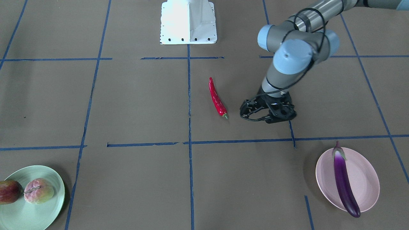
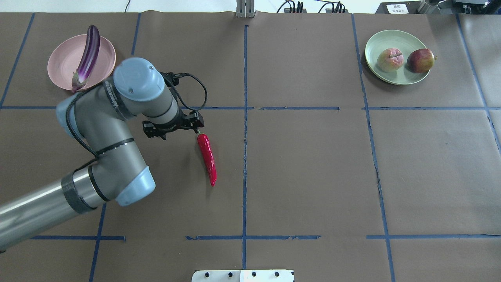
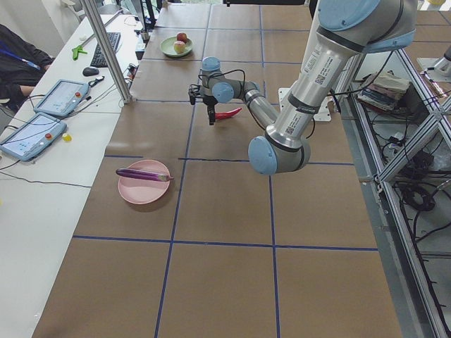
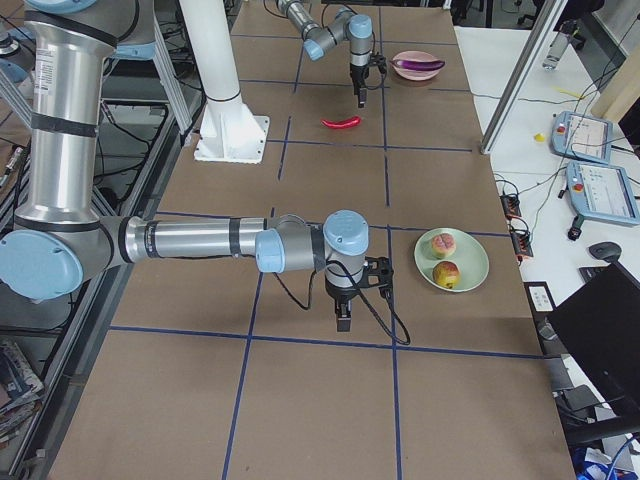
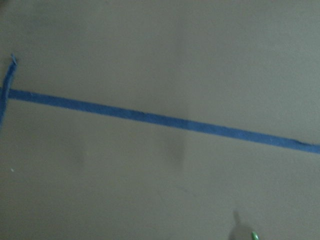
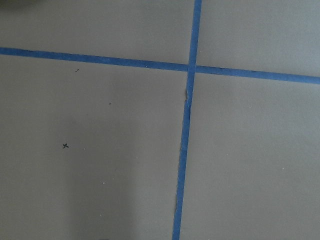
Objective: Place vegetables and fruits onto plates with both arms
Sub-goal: 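Lower the left gripper onto the red chili pepper and grasp it, then carry the chili pepper with the left gripper onto the pink plate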
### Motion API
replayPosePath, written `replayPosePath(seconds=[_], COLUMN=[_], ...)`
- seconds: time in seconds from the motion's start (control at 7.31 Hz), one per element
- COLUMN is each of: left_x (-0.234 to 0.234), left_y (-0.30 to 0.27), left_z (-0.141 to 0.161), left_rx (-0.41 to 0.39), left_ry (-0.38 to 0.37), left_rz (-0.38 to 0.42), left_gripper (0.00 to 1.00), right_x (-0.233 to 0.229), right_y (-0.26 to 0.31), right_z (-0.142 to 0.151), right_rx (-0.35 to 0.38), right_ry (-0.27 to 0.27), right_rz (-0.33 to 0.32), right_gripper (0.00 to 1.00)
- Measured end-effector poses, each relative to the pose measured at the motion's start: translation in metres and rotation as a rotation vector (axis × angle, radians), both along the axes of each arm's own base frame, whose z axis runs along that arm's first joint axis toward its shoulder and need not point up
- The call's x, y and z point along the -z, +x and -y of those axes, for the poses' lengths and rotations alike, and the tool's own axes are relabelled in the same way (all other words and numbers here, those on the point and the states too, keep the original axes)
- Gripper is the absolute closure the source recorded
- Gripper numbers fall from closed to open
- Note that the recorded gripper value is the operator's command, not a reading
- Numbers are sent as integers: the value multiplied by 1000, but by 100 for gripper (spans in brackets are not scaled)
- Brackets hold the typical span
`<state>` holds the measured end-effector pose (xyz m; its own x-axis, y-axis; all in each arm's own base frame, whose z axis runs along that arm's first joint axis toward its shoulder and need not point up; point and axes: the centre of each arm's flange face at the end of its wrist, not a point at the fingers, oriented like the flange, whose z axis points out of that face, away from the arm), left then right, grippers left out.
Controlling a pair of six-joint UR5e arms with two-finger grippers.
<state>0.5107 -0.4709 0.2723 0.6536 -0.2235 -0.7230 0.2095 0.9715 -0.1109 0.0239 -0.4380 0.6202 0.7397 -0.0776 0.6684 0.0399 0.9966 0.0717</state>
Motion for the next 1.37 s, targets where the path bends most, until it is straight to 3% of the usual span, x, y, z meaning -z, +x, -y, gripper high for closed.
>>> replayPosePath(seconds=[0.27, 0.68, 0.96, 1.09, 1.37], left_x=[11, 11, 7, 8, 14], left_y=[43, 64, 67, 68, 60], left_z=[-40, -46, -44, -44, -35], left_rx=[13, 25, 22, 21, 31], left_ry=[-15, -33, -34, -32, -22], left_rz=[5, 17, 26, 25, 15], left_gripper=[16, 37, 94, 100, 100], right_x=[0, 0, 0, 0, 1], right_y=[0, 0, 0, 0, 0], right_z=[0, 0, 0, 0, 0], right_rx=[0, 1, 1, 1, 1], right_ry=[1, 1, 2, 2, 3], right_rz=[0, 0, 0, 0, 0], right_gripper=[0, 0, 0, 0, 0])
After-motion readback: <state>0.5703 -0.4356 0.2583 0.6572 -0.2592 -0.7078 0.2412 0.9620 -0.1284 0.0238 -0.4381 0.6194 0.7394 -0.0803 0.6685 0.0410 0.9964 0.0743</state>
